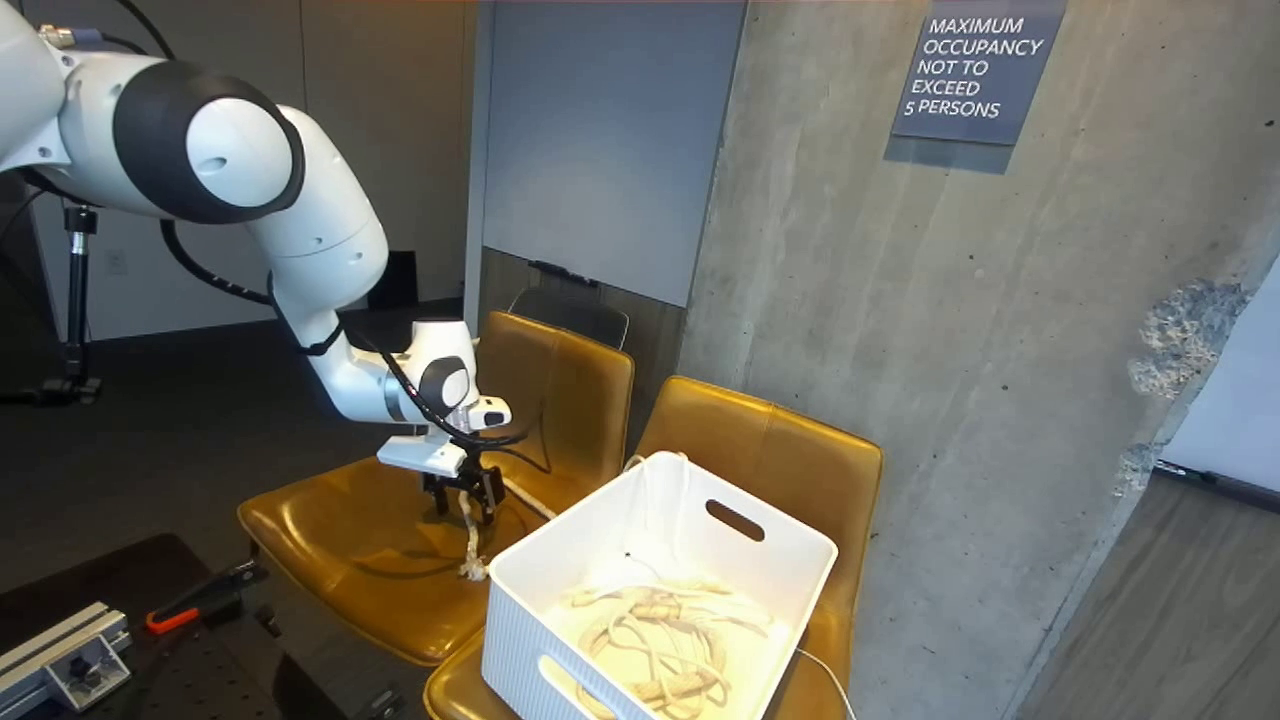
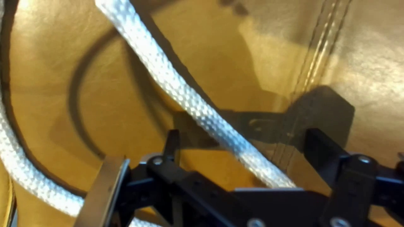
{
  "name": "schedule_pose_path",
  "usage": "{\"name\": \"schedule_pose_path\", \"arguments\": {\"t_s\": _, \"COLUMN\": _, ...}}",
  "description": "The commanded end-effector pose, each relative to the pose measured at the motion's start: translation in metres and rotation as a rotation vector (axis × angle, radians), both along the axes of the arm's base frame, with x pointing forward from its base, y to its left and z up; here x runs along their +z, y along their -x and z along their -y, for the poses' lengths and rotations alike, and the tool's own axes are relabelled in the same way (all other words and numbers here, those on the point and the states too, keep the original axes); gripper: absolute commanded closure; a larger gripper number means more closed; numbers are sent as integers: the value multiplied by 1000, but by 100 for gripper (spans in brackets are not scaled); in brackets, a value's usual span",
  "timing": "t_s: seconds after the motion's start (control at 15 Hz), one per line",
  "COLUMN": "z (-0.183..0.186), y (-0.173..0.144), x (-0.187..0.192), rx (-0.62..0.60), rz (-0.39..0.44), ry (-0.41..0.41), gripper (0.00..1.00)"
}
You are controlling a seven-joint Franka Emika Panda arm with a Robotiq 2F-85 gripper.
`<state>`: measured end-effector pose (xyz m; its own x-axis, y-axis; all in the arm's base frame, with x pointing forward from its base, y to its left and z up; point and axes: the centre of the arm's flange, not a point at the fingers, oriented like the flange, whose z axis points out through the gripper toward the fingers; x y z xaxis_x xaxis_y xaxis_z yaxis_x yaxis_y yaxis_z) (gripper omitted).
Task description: Put the ropes inside the white basket
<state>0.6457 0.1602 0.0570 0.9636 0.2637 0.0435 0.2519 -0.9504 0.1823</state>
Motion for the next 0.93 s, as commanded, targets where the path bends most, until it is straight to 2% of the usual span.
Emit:
{"name": "schedule_pose_path", "arguments": {"t_s": 0.0, "z": 4, "y": 7, "x": -28, "rx": -7, "rz": -50, "ry": 0, "gripper": 5}}
{"name": "schedule_pose_path", "arguments": {"t_s": 0.07, "z": 4, "y": 9, "x": -32, "rx": -12, "rz": -56, "ry": -1, "gripper": 26}}
{"name": "schedule_pose_path", "arguments": {"t_s": 0.2, "z": 4, "y": 11, "x": -28, "rx": -13, "rz": -53, "ry": -3, "gripper": 31}}
{"name": "schedule_pose_path", "arguments": {"t_s": 0.27, "z": 5, "y": 12, "x": -25, "rx": -16, "rz": -51, "ry": -6, "gripper": 36}}
{"name": "schedule_pose_path", "arguments": {"t_s": 0.53, "z": 8, "y": 14, "x": -18, "rx": -25, "rz": -57, "ry": -11, "gripper": 68}}
{"name": "schedule_pose_path", "arguments": {"t_s": 0.8, "z": -4, "y": 22, "x": 3, "rx": -23, "rz": -63, "ry": -24, "gripper": 99}}
{"name": "schedule_pose_path", "arguments": {"t_s": 0.87, "z": -7, "y": 23, "x": 9, "rx": -23, "rz": -63, "ry": -30, "gripper": 100}}
